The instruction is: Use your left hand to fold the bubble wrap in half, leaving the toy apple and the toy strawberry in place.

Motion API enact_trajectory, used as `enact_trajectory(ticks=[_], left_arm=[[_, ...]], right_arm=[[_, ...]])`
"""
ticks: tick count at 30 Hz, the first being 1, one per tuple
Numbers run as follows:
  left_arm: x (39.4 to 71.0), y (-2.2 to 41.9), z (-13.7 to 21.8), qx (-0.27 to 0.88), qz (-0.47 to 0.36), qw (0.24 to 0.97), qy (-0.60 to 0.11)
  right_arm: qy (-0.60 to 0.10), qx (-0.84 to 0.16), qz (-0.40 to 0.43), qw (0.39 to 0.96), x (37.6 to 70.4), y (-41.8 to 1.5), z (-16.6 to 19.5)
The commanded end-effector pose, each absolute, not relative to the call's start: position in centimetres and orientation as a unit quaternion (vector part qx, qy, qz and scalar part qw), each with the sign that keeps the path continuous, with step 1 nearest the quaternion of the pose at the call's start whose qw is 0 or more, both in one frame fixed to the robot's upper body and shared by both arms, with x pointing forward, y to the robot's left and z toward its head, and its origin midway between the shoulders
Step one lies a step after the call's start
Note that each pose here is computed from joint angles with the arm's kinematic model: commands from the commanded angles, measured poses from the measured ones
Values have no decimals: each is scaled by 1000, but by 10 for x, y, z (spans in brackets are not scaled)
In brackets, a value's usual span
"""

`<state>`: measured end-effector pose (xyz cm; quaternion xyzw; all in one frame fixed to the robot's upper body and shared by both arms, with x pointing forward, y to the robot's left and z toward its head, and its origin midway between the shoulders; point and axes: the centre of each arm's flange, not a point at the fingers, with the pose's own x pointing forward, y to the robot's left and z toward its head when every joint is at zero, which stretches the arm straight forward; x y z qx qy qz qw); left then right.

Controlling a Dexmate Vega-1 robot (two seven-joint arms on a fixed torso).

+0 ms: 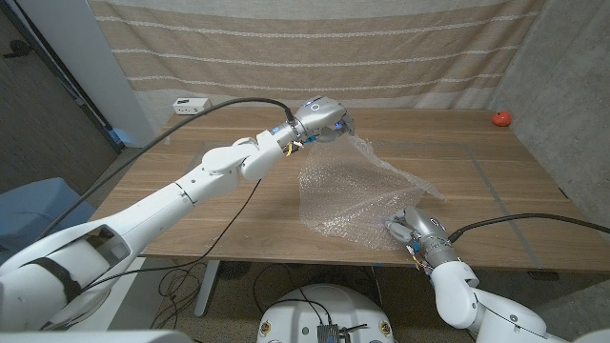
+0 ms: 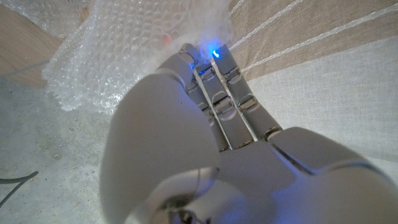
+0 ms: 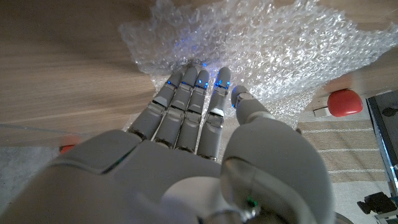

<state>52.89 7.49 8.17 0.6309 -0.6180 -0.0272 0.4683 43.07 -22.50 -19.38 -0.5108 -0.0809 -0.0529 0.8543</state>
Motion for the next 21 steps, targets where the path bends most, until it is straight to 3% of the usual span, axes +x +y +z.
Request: enact_trajectory(ticks=[1, 13, 21], left_arm=[[500, 74, 68, 619, 78, 380, -683], [487, 83, 52, 559, 33, 393, -730], [484, 87, 49, 584, -53, 403, -703]], right_arm=[[-75, -514, -57, 853, 430, -229, -195], [-72, -519, -61, 849, 434, -234, -191], [-73, -522, -68, 847, 435, -236, -187]])
